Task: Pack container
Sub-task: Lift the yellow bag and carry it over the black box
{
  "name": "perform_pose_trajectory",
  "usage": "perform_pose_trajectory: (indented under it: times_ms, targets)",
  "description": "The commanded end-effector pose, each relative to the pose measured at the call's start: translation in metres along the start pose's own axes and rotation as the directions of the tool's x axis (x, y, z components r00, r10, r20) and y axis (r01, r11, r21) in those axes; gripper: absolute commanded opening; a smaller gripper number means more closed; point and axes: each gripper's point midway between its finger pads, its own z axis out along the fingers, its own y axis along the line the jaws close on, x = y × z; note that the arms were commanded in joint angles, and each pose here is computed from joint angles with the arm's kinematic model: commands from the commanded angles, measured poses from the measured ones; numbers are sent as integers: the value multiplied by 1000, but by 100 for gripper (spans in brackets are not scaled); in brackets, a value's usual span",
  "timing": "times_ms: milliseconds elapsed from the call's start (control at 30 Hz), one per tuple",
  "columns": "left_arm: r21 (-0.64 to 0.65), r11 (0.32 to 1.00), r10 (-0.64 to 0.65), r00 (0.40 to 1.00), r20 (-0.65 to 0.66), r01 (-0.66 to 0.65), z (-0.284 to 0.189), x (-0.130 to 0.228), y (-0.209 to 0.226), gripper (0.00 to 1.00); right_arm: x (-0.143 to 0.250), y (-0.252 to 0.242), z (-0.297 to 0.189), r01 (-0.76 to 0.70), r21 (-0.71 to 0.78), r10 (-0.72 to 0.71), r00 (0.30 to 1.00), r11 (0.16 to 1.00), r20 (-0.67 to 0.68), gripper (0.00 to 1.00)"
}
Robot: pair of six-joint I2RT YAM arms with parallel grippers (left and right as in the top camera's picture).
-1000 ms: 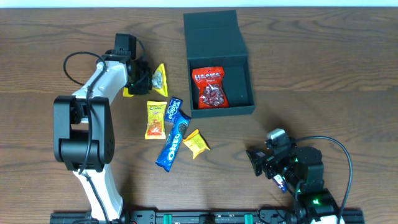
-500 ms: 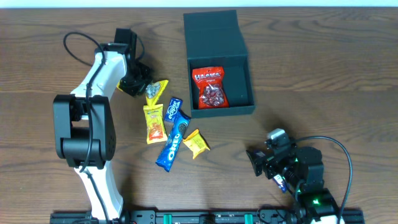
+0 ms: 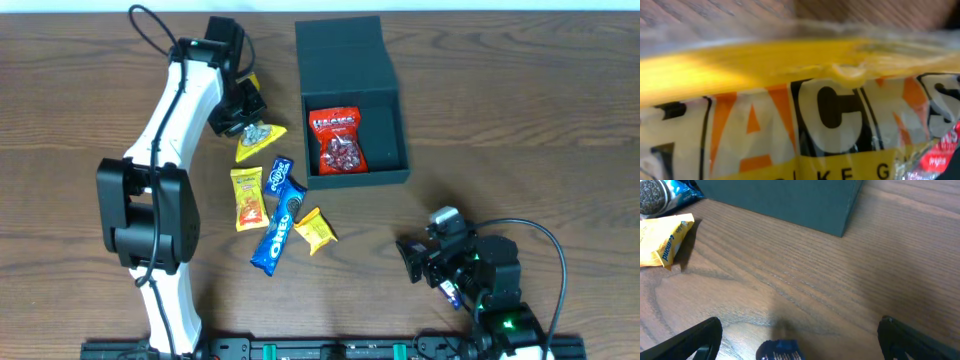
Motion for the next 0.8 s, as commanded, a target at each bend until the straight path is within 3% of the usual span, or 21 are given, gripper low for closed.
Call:
perform_pose_trajectory:
  times_ms: [0,200,367,600,767]
  targets:
    - [-18,997,82,996,37,-81,-14,-3,-9,19,1,-1,0,6,5,-6,1000,1000,-2,99]
    - [-21,971,241,969,60,-240,-44,18,-43,20,1,-1,0,6,5,-6,1000,1000,-2,99]
    - [-104,889,458,875,159,-446,-59,49,-89,27,1,-1,0,6,5,-6,1000,1000,-2,99]
    - [-84,836,548,816,185,-542,-58,86,-125,25,1,-1,0,6,5,-6,1000,1000,-2,99]
    - [-65,829,557,807,196,-556,-57,101,-139,22,1,-1,0,6,5,-6,1000,1000,-2,99]
